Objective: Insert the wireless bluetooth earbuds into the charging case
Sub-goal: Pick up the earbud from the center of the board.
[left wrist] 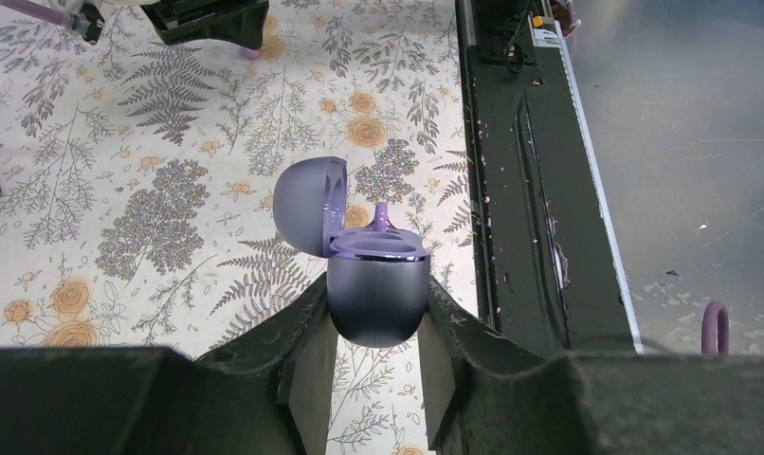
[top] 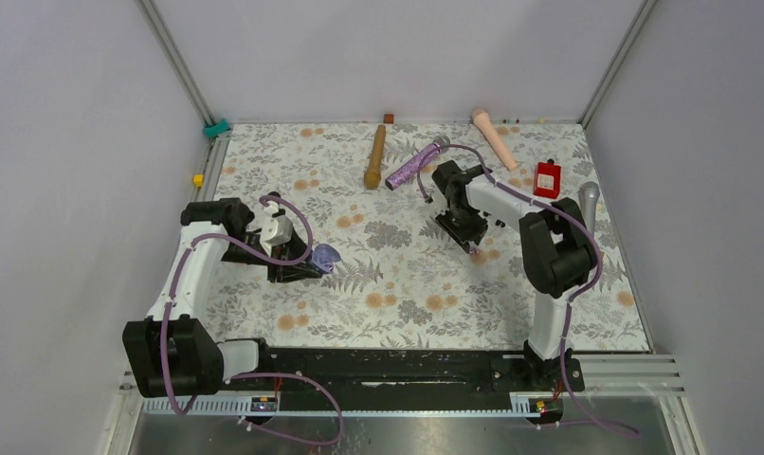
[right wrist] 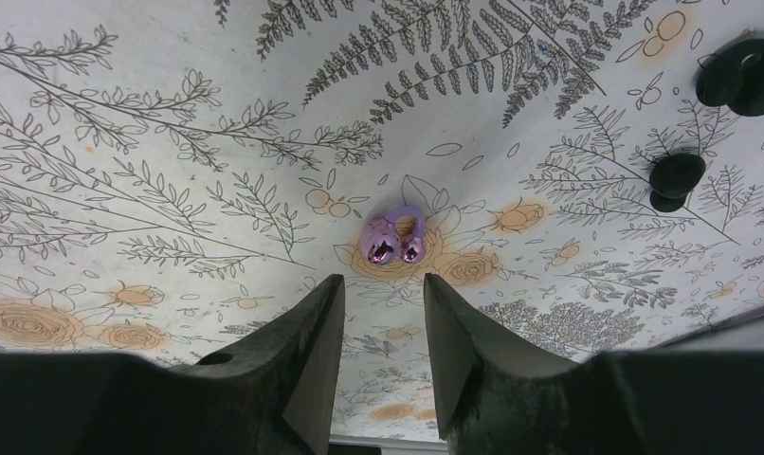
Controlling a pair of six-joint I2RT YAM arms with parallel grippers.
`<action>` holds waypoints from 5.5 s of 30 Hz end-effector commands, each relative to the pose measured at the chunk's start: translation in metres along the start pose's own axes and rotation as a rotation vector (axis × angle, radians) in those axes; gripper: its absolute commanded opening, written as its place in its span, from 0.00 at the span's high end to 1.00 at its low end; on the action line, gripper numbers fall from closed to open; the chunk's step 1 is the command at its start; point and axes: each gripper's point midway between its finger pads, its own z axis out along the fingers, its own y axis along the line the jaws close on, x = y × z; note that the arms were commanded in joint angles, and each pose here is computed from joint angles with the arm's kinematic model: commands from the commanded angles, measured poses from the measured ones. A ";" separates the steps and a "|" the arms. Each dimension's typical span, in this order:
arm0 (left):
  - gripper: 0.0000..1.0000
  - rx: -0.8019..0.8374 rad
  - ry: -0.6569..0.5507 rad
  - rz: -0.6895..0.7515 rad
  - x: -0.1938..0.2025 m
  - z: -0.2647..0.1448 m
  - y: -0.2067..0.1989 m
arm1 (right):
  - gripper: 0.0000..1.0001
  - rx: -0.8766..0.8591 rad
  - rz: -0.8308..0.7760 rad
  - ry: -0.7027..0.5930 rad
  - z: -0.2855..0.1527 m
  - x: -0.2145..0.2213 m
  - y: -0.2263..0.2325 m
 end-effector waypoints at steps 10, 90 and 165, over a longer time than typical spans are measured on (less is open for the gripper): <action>1.00 -0.010 -0.043 0.014 -0.010 0.000 -0.005 | 0.62 -0.004 0.032 0.041 0.012 0.007 -0.001; 1.00 -0.020 -0.042 0.024 -0.010 -0.001 -0.005 | 0.69 -0.053 0.377 -0.125 -0.011 -0.030 0.008; 1.00 -0.013 -0.036 0.007 -0.007 -0.001 -0.001 | 0.61 -0.282 0.364 -0.227 -0.027 -0.107 0.150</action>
